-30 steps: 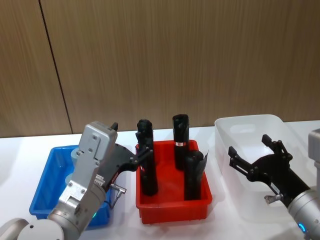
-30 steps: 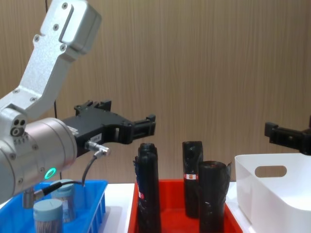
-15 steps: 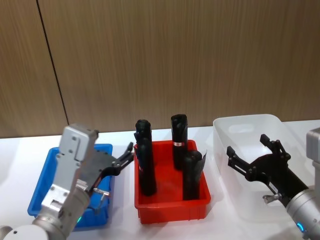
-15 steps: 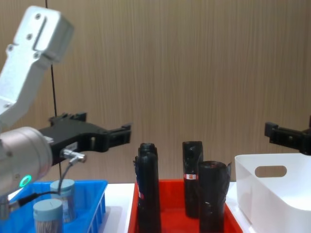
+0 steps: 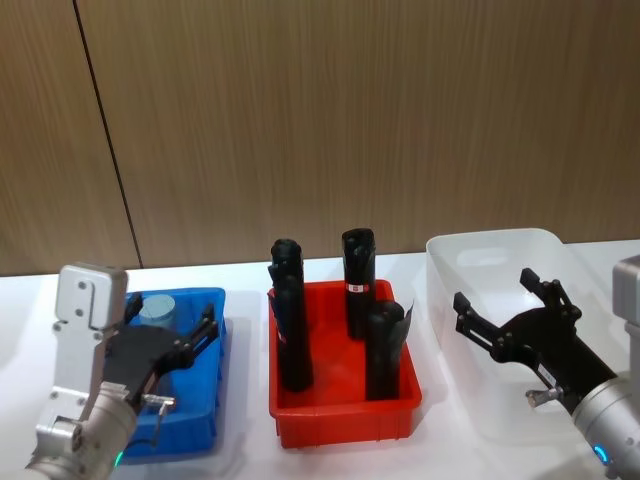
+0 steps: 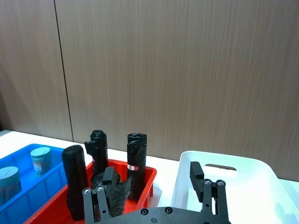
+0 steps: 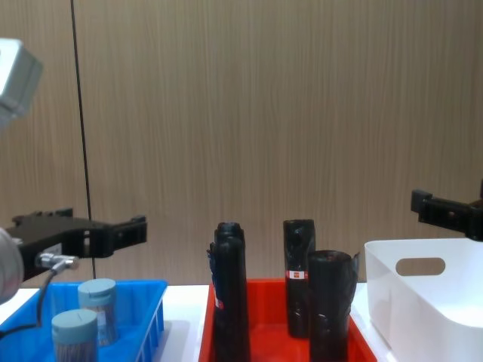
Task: Pick the cotton swabs from the blue box and place them into the white box.
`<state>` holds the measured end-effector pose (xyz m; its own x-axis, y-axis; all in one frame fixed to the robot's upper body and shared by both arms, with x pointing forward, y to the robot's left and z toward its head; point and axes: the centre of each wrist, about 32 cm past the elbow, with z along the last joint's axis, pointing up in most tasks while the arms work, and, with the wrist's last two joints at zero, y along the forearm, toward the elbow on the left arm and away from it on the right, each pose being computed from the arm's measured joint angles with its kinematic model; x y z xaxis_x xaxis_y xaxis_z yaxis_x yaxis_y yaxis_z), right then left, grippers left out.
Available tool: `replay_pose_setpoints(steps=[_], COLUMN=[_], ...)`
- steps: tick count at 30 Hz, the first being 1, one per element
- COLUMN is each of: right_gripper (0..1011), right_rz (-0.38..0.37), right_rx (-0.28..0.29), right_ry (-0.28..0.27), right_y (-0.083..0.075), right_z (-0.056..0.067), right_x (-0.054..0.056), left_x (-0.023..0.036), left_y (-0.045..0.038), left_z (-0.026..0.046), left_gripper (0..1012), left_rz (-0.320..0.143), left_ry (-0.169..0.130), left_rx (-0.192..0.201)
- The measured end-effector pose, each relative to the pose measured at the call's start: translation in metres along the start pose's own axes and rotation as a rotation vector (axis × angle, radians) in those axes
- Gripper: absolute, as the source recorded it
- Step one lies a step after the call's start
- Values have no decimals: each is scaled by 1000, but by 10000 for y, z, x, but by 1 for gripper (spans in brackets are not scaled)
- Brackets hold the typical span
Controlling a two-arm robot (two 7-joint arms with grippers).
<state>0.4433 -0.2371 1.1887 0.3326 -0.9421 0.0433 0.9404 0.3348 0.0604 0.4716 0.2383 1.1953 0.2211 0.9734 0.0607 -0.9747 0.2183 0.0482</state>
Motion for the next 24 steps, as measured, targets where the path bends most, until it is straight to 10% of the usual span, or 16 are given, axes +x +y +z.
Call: replay_pose_setpoints(steps=[24], right_gripper=[1002], right_rz=[0], right_rx=[0], right_ry=[0], right_y=[0], right_z=[0], right_x=[0], left_x=[210], left_y=[-78], left_z=[-136], left_gripper=[1003], left_rz=[62], left_ry=[121], left_rx=[181])
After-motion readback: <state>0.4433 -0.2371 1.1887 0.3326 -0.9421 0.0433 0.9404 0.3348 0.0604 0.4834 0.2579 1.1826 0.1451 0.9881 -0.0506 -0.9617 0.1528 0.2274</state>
